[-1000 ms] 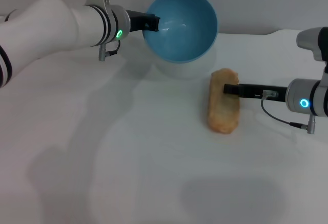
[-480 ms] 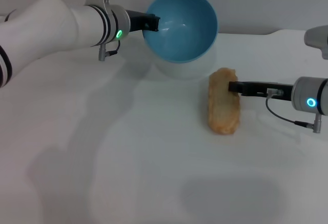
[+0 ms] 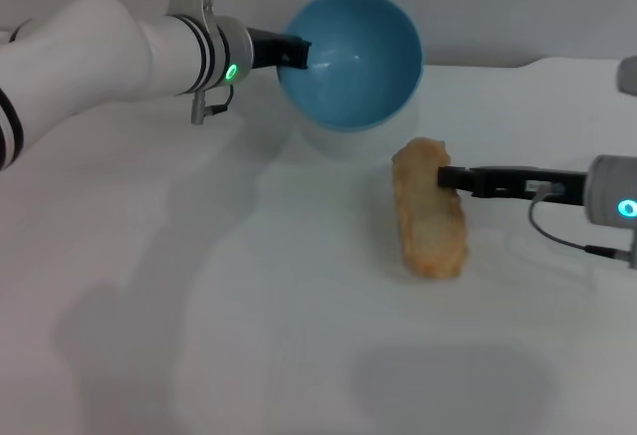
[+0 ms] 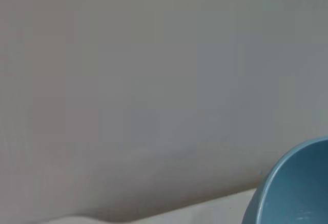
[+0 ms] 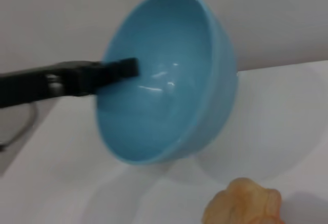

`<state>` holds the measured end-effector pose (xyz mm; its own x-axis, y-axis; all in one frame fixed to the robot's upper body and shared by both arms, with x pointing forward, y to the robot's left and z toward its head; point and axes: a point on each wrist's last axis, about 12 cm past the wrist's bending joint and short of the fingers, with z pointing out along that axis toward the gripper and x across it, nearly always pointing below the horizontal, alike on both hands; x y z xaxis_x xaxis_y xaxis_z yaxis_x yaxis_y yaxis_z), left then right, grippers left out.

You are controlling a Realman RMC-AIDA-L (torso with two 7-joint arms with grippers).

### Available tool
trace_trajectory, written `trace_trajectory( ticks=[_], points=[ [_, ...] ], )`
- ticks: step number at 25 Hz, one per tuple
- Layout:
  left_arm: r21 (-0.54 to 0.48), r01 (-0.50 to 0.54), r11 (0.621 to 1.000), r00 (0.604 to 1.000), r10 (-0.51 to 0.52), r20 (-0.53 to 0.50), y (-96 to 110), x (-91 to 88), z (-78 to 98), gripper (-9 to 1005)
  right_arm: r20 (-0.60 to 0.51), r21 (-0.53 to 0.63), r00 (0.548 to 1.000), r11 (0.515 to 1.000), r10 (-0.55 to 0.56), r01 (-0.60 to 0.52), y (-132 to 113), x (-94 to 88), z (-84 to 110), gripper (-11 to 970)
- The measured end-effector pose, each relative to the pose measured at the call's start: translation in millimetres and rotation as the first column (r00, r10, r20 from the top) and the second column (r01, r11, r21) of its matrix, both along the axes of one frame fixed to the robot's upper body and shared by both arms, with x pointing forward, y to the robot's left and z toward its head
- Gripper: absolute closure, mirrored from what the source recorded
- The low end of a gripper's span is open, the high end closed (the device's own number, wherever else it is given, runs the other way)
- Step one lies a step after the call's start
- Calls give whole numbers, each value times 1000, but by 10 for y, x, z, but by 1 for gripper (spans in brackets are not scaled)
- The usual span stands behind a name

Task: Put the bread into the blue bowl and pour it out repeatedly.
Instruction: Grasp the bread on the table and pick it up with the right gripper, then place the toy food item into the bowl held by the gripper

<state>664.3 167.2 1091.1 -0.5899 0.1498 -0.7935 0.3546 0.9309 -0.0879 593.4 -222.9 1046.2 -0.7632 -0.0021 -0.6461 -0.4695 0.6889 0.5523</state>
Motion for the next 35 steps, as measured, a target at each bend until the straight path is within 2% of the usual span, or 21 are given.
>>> trace_trajectory(
  ticks=[4, 5, 6, 7, 14, 17, 21, 27, 32, 35],
  points=[
    [9, 17, 1000, 999, -16, -43, 4, -5, -17, 997, 28, 3, 997, 998, 68, -69, -187, -51, 203, 900],
    [9, 17, 1000, 999, -16, -43, 4, -5, -17, 997, 28, 3, 997, 998, 68, -69, -187, -51, 203, 904],
    [12, 30, 999, 998, -30, -62, -10, -12, -20, 997, 55, 19, 994, 996, 90, -92, -259, -84, 297, 907],
    [17, 44, 999, 996, -43, -74, -30, -14, -15, 997, 55, 19, 994, 996, 90, -92, -259, -84, 297, 911],
    [46, 64, 997, 994, -60, -88, -78, 19, -9, 997, 137, 118, 974, 973, 180, -197, -354, -160, 661, 913],
    [49, 72, 996, 993, -66, -102, -88, 11, -19, 996, 187, 136, 969, 973, 160, -187, -415, -134, 786, 914],
    [37, 119, 992, 981, -112, -157, -182, -46, -25, 996, 247, 139, 963, 979, 108, -146, -480, -64, 861, 916],
    [8, 210, 978, 954, -203, -221, -403, -126, 32, 996, 287, 131, 954, 983, 87, -130, -369, 52, 793, 920],
    [-20, 268, 963, 936, -265, -233, -564, -204, 59, 996, 258, 102, 964, 990, 65, -94, -200, 147, 605, 921],
    [-22, 270, 963, 935, -268, -231, -573, -209, 59, 996, 259, 20, 964, 997, 63, -70, -124, 188, 471, 922]
  ],
)
